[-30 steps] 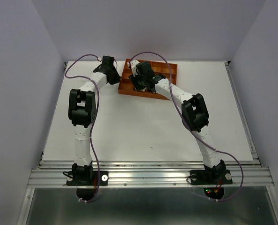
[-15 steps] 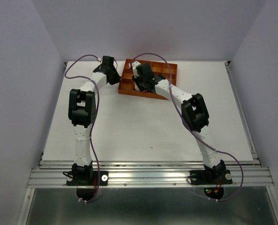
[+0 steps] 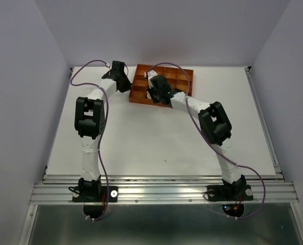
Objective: Roll the underwear
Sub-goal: Place the rolled underwear into the container
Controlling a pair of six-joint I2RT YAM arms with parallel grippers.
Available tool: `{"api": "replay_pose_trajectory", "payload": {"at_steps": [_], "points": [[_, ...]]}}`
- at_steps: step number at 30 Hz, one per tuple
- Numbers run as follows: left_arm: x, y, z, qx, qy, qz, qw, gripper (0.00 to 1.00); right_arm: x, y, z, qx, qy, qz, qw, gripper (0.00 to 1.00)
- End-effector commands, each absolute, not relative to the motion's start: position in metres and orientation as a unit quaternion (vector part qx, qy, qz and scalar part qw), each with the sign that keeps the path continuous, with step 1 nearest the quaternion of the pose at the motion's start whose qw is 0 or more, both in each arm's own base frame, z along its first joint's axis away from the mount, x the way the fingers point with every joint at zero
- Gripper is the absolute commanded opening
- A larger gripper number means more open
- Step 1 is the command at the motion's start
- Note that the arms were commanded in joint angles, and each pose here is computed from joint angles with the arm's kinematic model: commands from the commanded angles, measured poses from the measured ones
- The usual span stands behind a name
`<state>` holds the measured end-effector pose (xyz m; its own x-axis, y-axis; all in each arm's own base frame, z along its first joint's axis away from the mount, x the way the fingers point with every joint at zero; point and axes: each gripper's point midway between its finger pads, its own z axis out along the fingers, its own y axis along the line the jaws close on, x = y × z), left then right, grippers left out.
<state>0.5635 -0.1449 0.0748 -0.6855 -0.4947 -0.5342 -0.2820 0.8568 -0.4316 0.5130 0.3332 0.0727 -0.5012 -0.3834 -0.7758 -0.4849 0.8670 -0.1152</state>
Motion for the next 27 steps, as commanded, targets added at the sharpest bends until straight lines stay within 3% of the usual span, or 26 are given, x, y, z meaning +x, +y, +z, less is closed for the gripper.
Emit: {"api": "replay_pose_trajectory", "payload": {"at_steps": [1, 12, 15, 16, 19, 20, 23, 27], "points": [[0.529, -0.125, 0.049, -0.227, 0.928, -0.109, 0.274, 0.00, 0.461, 0.282, 0.000, -0.247, 0.920, -0.001, 0.304, 0.08], [0.529, -0.124, 0.052, -0.236, 0.925, -0.115, 0.275, 0.00, 0.456, 0.289, -0.006, -0.223, 0.929, 0.050, 0.290, 0.08], [0.531, -0.127, 0.056, -0.229, 0.925, -0.122, 0.279, 0.00, 0.463, 0.293, 0.012, -0.223, 0.919, 0.059, 0.319, 0.12], [0.531, -0.128, 0.059, -0.228, 0.924, -0.123, 0.283, 0.02, 0.467, 0.295, 0.021, -0.223, 0.915, 0.060, 0.330, 0.22], [0.537, -0.127, 0.077, -0.226, 0.918, -0.125, 0.301, 0.08, 0.485, 0.306, 0.064, -0.230, 0.894, 0.072, 0.378, 0.28], [0.539, -0.128, 0.086, -0.223, 0.915, -0.129, 0.309, 0.14, 0.491, 0.311, 0.078, -0.230, 0.886, 0.080, 0.394, 0.30], [0.545, -0.126, 0.109, -0.217, 0.911, -0.129, 0.327, 0.31, 0.512, 0.321, 0.136, -0.231, 0.852, 0.090, 0.461, 0.47], [0.553, -0.126, 0.155, -0.210, 0.902, -0.133, 0.353, 0.40, 0.523, 0.327, 0.216, -0.217, 0.812, 0.110, 0.530, 0.72]]}}
